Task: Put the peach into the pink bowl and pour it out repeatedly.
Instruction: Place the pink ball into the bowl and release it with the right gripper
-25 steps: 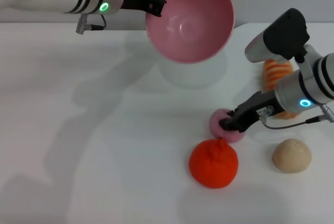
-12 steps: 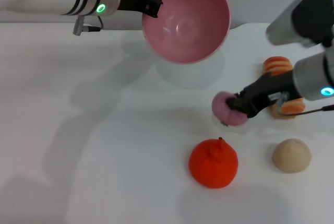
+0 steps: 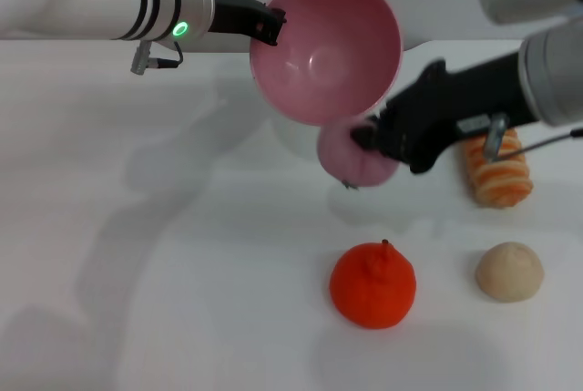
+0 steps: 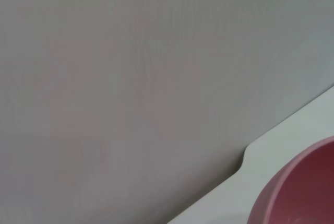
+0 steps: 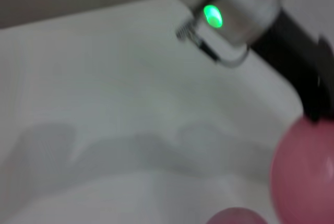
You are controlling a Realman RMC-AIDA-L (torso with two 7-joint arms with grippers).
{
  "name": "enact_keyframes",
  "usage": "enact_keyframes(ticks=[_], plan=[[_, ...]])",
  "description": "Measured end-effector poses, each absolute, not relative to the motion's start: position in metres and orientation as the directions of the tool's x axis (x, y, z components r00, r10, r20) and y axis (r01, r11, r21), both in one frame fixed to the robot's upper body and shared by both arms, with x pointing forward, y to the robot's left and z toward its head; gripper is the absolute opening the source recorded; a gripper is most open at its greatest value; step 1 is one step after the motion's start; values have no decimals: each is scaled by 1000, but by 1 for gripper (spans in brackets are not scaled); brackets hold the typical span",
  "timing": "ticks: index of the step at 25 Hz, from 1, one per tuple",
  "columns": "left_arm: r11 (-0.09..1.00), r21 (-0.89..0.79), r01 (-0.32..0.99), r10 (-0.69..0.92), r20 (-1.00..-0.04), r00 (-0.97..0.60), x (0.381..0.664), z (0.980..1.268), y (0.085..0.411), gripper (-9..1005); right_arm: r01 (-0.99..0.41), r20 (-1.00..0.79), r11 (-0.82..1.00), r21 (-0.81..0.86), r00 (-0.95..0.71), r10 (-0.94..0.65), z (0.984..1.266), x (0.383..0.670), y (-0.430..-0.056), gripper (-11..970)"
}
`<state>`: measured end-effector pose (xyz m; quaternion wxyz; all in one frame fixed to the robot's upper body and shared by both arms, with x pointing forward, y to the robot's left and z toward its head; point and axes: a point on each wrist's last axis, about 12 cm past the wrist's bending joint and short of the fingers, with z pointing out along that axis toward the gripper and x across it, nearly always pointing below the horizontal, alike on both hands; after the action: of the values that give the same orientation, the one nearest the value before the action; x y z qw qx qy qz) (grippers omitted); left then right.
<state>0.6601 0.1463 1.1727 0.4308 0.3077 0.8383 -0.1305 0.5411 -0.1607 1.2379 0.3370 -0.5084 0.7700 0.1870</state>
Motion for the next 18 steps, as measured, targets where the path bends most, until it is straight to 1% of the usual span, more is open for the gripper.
enact_keyframes(ticks=[4, 8, 11, 12, 18], plan=[[770, 40, 637, 410, -796, -446, 658, 1170, 144, 108, -901, -745, 418, -119, -197, -637, 1259, 539, -162, 55], [753, 35, 657, 429, -784, -449, 653, 1166, 137, 109, -872, -779, 465, -156, -180, -600, 1266, 548, -169, 62], [739, 32, 673, 444, -774, -451, 650, 1165, 130, 110, -847, -793, 504, -170, -186, -580, 1263, 557, -176, 67], [732, 30, 680, 450, -771, -451, 649, 1166, 127, 110, -834, -800, 525, -170, -194, -568, 1258, 563, -180, 69], [723, 26, 690, 460, -764, -453, 647, 1166, 124, 111, -824, -800, 543, -162, -212, -562, 1245, 573, -183, 79]])
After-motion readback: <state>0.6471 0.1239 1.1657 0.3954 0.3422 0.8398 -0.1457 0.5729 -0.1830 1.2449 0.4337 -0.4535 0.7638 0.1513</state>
